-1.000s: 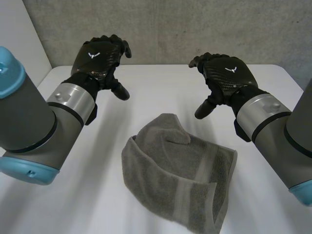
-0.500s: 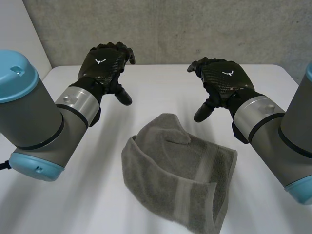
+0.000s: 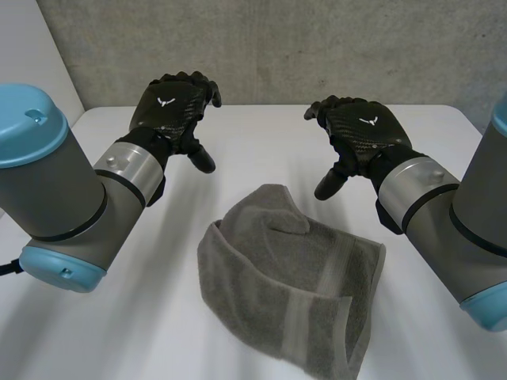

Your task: Fold the towel.

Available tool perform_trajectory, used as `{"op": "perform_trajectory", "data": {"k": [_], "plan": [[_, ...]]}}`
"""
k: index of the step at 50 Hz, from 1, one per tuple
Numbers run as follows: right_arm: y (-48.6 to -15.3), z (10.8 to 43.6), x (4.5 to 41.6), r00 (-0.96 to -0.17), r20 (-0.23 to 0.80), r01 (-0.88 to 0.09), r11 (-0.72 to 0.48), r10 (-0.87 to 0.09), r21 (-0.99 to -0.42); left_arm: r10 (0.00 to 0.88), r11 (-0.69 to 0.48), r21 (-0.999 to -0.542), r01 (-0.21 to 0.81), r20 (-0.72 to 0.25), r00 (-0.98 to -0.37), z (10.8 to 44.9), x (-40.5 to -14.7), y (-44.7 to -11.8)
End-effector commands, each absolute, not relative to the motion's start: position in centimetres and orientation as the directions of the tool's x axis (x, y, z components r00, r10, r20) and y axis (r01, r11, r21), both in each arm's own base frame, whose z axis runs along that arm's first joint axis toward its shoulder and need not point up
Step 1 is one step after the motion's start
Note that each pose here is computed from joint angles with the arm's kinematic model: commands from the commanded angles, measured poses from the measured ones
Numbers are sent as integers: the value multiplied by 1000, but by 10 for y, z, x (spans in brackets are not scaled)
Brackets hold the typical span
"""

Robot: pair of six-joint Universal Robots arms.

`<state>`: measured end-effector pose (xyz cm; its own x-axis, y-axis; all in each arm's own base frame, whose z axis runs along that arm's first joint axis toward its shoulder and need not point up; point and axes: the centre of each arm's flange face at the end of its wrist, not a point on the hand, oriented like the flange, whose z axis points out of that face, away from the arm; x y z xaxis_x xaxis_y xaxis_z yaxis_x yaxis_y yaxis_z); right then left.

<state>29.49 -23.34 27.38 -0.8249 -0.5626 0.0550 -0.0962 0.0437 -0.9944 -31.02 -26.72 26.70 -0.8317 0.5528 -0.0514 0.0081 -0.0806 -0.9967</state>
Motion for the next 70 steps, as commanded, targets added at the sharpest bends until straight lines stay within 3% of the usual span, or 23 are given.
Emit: {"op": "perform_trajectory", "data": {"k": [1, 63, 68, 70], "plan": [[-234, 273, 295, -825, 56, -98, 46, -562, -994, 554, -80, -997, 10, -53, -831, 266, -311, -268], [-234, 272, 296, -822, 64, -108, 45, -566, -993, 554, -83, -996, 14, -58, -830, 265, -311, -269], [-236, 280, 297, -812, 118, -151, 10, -571, -988, 568, -94, -995, 31, -79, -819, 269, -312, -268], [-234, 283, 292, -797, 179, -228, 12, -577, -974, 605, -112, -988, 107, -153, -781, 268, -313, -267]]}}
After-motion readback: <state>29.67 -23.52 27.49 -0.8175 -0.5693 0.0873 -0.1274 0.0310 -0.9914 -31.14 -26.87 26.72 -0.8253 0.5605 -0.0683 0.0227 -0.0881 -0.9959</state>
